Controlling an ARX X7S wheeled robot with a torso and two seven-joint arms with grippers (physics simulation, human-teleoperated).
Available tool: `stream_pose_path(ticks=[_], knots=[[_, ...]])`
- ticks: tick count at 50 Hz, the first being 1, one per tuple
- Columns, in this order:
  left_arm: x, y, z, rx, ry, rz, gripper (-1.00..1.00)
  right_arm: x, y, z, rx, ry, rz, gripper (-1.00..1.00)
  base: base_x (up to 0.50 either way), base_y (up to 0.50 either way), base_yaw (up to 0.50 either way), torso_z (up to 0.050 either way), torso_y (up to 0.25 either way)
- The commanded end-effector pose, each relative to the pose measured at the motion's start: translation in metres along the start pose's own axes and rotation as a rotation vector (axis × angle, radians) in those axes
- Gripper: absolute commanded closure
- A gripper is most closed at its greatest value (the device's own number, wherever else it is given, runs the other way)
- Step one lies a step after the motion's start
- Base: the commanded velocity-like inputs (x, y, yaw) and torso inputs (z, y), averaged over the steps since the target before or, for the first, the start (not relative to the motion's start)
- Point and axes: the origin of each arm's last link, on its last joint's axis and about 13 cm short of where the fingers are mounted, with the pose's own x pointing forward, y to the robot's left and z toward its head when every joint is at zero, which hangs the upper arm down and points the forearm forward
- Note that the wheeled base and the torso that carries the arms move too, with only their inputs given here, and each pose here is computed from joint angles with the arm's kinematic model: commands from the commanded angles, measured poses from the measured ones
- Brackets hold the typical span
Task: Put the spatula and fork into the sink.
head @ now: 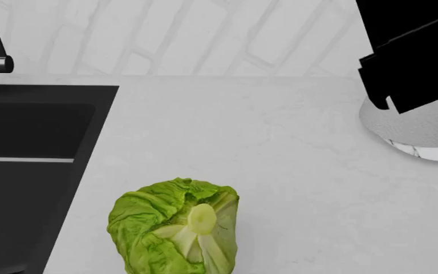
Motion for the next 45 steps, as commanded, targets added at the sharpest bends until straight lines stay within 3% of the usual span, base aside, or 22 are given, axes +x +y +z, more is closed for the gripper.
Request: stream_pose_path(ticks=[1,4,12,15,20,23,30,37,45], knots=[[-0.045,0.023,0.001,-0.036,-0.130,0.136,-1.00,-0.004,0.001,0.000,-0.012,-0.024,0.005,-1.00,0.00,0.00,0.00,0.000,0.000],[-0.057,0.031,-0.002,-0.058,-0.129,0.171,-1.00,-0.004,0.000,0.000,-0.010,-0.026,0.005,-1.00,0.00,0.00,0.00,0.000,0.000],[-0.084,0.044,-0.003,-0.147,-0.250,0.335,-1.00,-0.005,0.000,0.001,-0.009,-0.034,0.006,-1.00,0.00,0.00,0.00,0.000,0.000],[-0.089,0.046,-0.003,-0.251,-0.348,0.421,-1.00,-0.005,0.000,-0.001,0.002,-0.042,0.008,-1.00,0.00,0.00,0.00,0.000,0.000],[-0.084,0.034,0.000,-0.364,-0.501,0.452,-1.00,-0.006,0.002,-0.006,0.036,-0.070,0.017,-1.00,0.00,0.00,0.00,0.000,0.000],[-0.076,0.028,0.003,-0.490,-0.592,0.531,-1.00,-0.006,0.006,-0.012,0.049,-0.089,0.012,-1.00,0.00,0.00,0.00,0.000,0.000],[-0.070,0.017,0.009,-0.657,-0.743,0.631,-1.00,-0.010,0.017,-0.031,0.083,-0.142,-0.004,-1.00,0.00,0.00,0.00,0.000,0.000],[-0.075,0.003,0.012,-0.802,-0.823,0.663,-1.00,-0.016,0.028,-0.044,0.102,-0.213,-0.037,-1.00,0.00,0.00,0.00,0.000,0.000],[-0.066,-0.019,0.020,-0.946,-0.811,0.677,-1.00,-0.014,0.042,-0.067,0.142,-0.243,-0.065,-1.00,0.00,0.00,0.00,0.000,0.000]])
